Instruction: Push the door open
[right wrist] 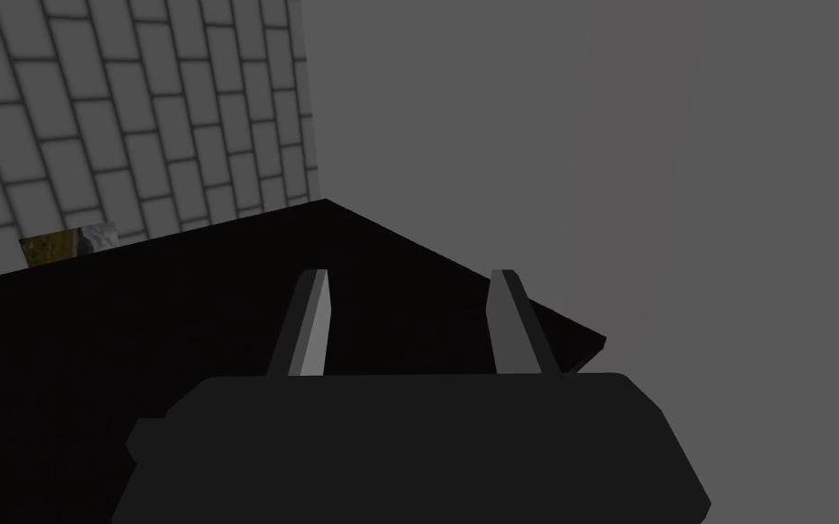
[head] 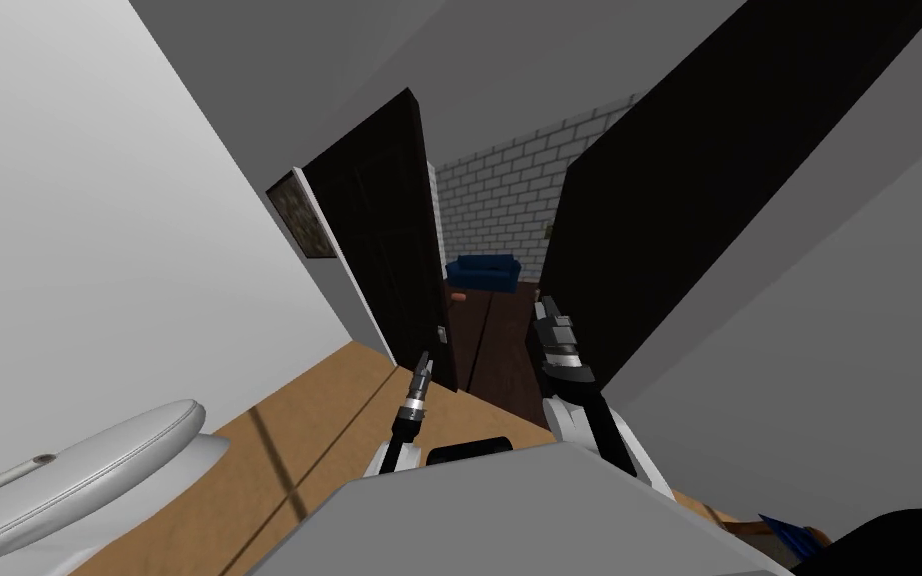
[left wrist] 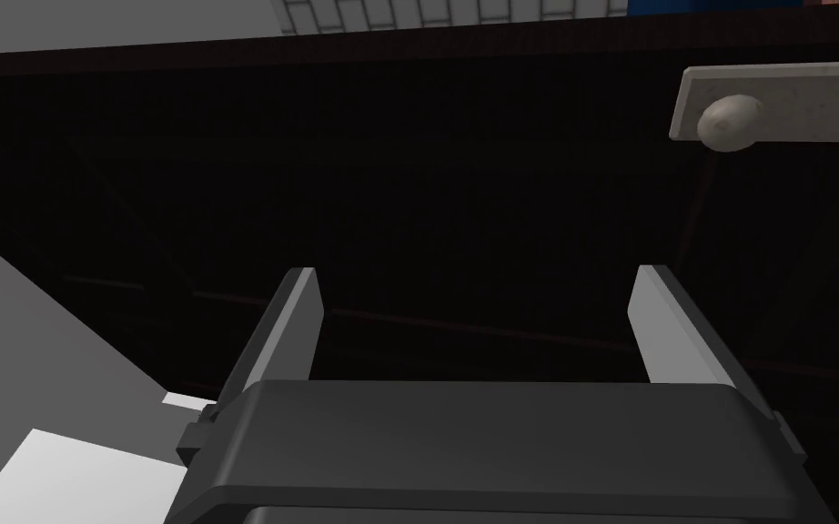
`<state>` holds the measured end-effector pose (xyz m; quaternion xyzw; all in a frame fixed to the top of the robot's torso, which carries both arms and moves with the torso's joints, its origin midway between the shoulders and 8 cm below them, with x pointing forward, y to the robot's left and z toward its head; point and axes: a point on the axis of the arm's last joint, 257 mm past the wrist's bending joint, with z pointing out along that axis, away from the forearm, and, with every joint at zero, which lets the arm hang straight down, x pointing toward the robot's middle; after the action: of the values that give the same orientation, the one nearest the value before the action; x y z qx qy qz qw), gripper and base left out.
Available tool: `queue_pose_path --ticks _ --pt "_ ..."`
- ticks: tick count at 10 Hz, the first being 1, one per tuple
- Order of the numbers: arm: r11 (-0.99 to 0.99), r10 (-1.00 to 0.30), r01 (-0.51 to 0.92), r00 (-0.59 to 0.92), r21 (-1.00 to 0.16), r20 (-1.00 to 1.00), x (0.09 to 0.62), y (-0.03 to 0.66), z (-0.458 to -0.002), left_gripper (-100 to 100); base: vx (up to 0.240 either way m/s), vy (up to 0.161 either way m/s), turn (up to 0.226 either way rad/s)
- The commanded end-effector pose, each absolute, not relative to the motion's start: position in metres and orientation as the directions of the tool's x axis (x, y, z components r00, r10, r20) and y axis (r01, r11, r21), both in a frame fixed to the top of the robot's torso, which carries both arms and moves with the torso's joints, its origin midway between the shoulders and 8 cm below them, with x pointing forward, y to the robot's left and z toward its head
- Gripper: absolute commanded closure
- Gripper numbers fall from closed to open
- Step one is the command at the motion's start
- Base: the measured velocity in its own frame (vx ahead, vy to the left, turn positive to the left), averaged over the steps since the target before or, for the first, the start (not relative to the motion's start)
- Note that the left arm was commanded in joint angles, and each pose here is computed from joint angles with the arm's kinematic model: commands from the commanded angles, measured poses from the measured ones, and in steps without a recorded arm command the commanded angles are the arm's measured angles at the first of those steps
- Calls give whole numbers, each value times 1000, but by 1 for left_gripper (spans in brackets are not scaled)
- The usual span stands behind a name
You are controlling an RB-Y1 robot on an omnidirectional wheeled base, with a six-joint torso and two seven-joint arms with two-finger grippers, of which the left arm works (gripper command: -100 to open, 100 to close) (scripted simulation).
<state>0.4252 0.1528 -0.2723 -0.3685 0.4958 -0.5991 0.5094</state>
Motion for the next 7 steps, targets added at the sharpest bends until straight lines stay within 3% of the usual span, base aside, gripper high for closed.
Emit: queue_pose_path --ticks 1,7 --pt "9 -975 232 -215 -973 -61 427 149 -279 -100 48 74 -28" --pt "0 -964 141 -265 -990 -38 424 129 -326 -100 62 93 -78"
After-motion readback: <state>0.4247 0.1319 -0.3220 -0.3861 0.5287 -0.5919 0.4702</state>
